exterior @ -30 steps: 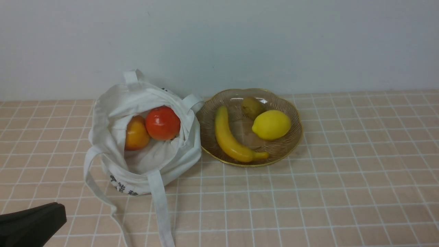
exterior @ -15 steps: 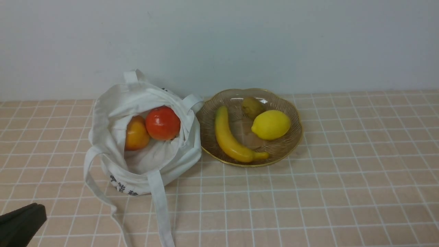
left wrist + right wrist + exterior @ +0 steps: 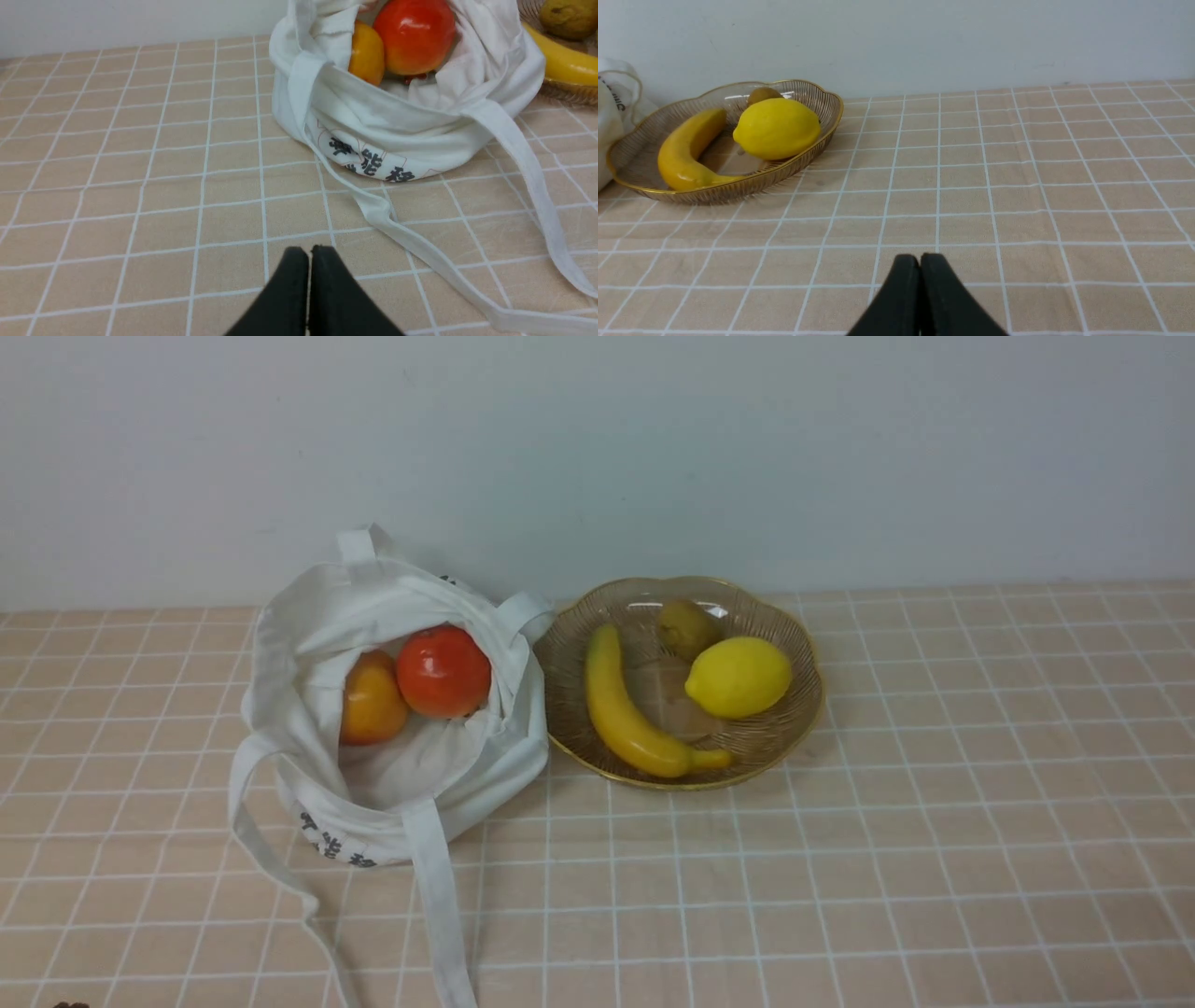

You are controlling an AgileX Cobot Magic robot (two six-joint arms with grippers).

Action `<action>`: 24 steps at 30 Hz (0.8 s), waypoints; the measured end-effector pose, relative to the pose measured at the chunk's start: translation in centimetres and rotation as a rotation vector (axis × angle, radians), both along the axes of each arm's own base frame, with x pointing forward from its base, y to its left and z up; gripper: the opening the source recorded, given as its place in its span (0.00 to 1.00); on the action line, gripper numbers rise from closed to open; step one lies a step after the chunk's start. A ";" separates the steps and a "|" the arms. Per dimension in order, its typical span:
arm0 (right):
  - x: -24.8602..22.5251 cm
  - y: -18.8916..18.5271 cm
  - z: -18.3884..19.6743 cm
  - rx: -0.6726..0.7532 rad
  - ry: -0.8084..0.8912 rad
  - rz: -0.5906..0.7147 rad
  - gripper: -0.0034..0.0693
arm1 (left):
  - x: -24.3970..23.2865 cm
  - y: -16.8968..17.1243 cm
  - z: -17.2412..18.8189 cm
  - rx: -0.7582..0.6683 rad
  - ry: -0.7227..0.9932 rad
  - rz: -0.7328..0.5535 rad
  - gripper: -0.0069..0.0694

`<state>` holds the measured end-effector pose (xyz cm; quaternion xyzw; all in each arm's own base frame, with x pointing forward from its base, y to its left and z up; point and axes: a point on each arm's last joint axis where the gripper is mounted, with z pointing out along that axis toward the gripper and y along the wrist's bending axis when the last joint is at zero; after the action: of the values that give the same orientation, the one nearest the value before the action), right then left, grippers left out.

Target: Take the fruit out of the bag on the brown coffee tablecloth and place them on the plate.

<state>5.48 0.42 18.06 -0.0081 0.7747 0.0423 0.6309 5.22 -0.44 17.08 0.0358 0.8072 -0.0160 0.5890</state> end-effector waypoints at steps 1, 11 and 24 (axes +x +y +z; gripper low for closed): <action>0.0 0.0 0.0 0.000 0.000 0.000 0.03 | 0.0 0.0 0.0 -0.003 -0.001 0.001 0.08; 0.0 0.0 0.0 0.000 0.000 0.000 0.03 | 0.0 0.0 0.0 -0.028 0.003 0.009 0.08; 0.0 0.0 0.0 0.000 0.000 0.000 0.03 | 0.0 0.0 0.0 -0.028 0.003 0.009 0.08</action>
<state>5.48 0.42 18.06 -0.0081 0.7747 0.0423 0.6309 5.22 -0.44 17.07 0.0240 0.8080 -0.0247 0.5882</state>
